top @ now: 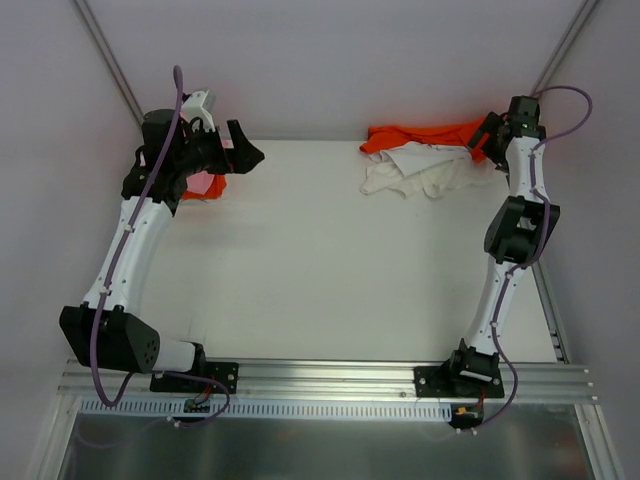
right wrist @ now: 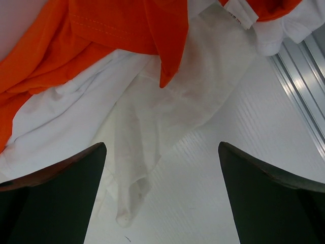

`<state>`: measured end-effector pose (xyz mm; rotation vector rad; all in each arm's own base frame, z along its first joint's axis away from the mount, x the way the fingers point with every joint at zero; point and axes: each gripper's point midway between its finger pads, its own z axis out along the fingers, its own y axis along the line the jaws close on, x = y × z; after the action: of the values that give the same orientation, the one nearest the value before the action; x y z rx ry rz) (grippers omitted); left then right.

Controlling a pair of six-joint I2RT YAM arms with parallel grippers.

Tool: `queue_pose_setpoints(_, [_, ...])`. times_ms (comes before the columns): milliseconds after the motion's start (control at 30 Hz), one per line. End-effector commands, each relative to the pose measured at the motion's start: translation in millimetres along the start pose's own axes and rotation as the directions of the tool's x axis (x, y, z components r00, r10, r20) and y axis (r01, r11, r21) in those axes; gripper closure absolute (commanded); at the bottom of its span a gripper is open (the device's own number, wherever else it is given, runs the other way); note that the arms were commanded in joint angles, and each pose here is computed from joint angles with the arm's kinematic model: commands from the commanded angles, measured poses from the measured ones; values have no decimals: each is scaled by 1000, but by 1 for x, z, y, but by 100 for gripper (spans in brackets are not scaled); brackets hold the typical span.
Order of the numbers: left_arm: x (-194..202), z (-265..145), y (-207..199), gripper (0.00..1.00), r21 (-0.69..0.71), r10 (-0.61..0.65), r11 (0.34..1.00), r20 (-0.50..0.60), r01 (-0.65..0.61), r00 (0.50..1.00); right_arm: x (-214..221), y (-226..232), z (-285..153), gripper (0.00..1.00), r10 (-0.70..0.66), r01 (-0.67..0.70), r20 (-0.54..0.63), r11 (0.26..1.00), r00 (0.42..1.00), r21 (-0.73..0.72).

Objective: Fold and stack the t-shirts
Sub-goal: Grab crumpled tshirt from the corner of the board with the right arm

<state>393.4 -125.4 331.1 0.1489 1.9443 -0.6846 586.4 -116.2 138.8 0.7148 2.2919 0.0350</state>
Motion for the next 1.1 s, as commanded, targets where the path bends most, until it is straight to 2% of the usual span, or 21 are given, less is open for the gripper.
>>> queue_pose_setpoints(0, [-16, 1, -14, 1, 44, 24, 999, 51, -26, 998, -40, 28, -17, 1, 58, -41, 113, 989, 992, -142])
queue_pose_setpoints(133, [-7, 7, -8, 1, 37, 16, 999, 34, -17, 999, -64, 36, -10, 1, 76, -38, 208, 983, 975, -180])
queue_pose_setpoints(233, [-4, 10, -4, 1, 28, 12, 1000, 25, -13, 1000, -73, 34, 2, 1, 116, -70, 234, 978, 965, -196])
queue_pose_setpoints(367, [-9, 13, -3, 1, 21, 15, 1000, 22, -16, 1000, -68, 29, 20, 2, 203, -158, 195, 962, 960, -222])
queue_pose_setpoints(800, [-20, 23, -9, 1, 29, 12, 1000, 8, -12, 1000, -45, 1, 52, 0, 233, -207, 140, 962, 962, -179])
queue_pose_setpoints(1067, [-27, 25, -15, 1, 28, 28, 999, -6, -28, 1000, -33, 1, 70, 5, 283, -260, 106, 947, 953, -189])
